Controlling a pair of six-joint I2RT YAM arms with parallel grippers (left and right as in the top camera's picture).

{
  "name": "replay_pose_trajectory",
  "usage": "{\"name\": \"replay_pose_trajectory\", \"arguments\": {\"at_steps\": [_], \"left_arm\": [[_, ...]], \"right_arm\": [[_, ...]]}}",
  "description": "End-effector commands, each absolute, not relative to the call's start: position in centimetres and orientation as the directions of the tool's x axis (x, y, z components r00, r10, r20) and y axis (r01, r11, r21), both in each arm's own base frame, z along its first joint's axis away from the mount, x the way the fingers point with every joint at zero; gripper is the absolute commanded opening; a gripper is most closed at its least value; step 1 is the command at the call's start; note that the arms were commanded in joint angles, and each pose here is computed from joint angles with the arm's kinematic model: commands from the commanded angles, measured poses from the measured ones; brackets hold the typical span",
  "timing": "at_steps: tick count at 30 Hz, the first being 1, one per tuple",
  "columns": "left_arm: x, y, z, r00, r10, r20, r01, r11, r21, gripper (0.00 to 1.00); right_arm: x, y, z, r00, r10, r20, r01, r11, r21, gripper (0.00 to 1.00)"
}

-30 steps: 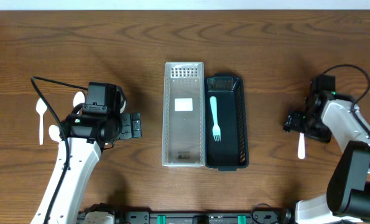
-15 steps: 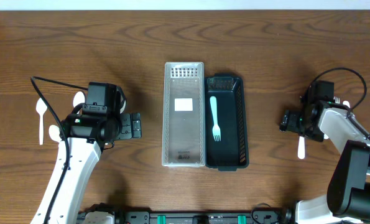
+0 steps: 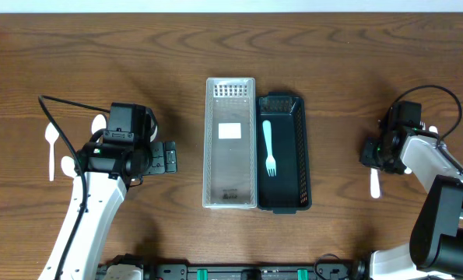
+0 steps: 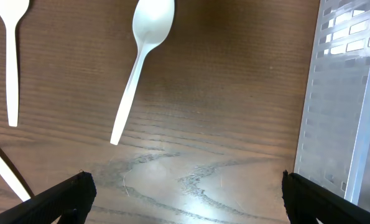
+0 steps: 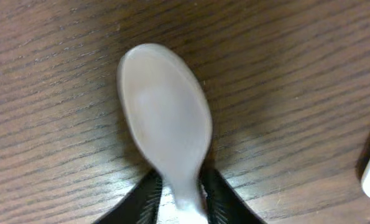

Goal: Pack container
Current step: 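Move the right gripper back and grasp a white spoon, then place the white spoon into the black basket beside the spork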

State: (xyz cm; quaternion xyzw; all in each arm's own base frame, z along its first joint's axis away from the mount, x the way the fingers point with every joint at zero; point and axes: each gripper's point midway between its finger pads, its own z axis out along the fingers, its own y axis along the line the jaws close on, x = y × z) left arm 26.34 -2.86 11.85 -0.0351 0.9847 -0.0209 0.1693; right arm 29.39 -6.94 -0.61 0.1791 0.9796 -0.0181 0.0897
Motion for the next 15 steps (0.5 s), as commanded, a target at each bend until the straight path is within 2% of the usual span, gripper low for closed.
{"name": "replay_pose_trajectory", "arguments": {"at_steps": [1,3,10,15], "left_arm": [[26.6,-2.8,12.2,-0.937,-0.085,-0.339,-0.071,0.996,-0.053,0.98],[26.6,-2.8,12.2,-0.937,-0.085,-0.339,-0.071,0.996,-0.053,0.98],[26.6,-2.8,12.2,-0.937,-0.085,-0.339,-0.071,0.996,-0.053,0.98],[26.6,-2.8,12.2,-0.937,-0.085,-0.339,-0.071,0.996,-0.053,0.98]], "right_arm": [[27.5,-7.0,-2.3,-0.924,0.365,-0.117,0.371,0.928,-0.026,0.1],[27.5,-7.0,-2.3,-0.923,0.366,-0.118,0.371,0.928,-0.026,0.02],[28.6,-6.5,-1.3,-0.914,0.382,-0.138,0.386,0.922,-0.004,0.01],[32.4,-3.8,5.0,-0.923,0.31,-0.229,0.311,0.95,0.032,0.01]]}}
